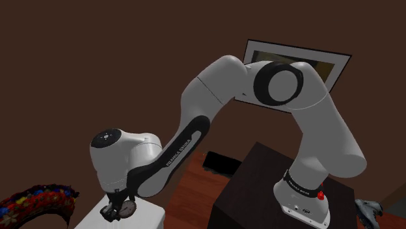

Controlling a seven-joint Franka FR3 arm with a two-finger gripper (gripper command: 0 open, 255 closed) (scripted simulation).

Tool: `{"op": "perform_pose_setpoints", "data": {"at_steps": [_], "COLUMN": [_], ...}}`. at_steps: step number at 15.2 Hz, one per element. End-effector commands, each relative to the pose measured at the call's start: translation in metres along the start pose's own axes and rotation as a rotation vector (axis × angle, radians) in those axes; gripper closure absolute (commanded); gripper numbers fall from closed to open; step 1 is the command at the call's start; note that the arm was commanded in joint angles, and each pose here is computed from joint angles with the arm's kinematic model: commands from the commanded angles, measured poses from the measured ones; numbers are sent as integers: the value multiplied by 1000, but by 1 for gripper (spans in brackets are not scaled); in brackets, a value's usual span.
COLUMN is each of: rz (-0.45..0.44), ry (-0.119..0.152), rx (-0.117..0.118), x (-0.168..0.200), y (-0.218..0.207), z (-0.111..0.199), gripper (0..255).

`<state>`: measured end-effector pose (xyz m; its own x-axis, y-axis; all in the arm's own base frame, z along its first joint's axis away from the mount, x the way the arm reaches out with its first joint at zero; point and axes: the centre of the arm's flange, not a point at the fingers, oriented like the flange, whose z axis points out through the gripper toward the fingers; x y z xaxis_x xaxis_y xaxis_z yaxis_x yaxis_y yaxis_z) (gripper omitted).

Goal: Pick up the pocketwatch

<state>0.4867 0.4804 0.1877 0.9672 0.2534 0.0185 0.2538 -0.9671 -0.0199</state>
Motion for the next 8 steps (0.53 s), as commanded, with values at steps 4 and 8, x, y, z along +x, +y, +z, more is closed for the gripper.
{"op": "perform_pose_setpoints", "data": {"at_steps": [4, 8], "rz": [0, 0], "ry": [0, 0], "rx": [0, 0], "x": [1, 1], "y": [-1, -1], "z": [-27, -38], "gripper": [255, 255]}}
